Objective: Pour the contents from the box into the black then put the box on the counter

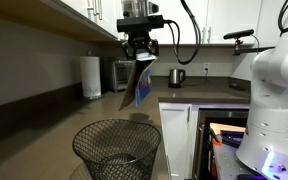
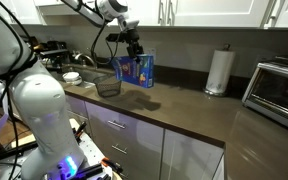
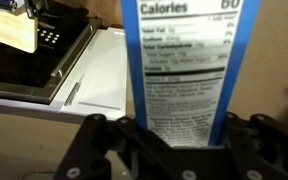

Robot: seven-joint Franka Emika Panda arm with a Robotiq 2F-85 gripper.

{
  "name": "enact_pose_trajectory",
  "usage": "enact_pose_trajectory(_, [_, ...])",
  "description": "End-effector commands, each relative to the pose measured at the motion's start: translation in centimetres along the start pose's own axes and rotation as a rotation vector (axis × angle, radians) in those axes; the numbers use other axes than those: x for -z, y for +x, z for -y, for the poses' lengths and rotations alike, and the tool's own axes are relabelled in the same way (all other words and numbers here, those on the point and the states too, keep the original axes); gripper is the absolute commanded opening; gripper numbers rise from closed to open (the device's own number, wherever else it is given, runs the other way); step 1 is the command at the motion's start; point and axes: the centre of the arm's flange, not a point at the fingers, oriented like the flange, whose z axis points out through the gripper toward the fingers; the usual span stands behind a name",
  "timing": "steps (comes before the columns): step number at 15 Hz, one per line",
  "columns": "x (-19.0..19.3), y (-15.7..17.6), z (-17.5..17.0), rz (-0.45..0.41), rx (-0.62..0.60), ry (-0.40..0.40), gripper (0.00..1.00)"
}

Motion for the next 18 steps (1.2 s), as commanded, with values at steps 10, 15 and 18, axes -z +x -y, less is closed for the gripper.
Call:
enact_pose_trajectory(10, [0.0, 0.0, 0.0, 0.0, 0.0, 0.0, 0.37])
enact_pose_trajectory(15, [0.0, -1.2, 0.2, -0.01, 0.006, -0.003, 0.24])
enact_pose_trajectory(18, [0.5, -3.4, 0.3, -0.036, 0.023, 0.008, 0.23])
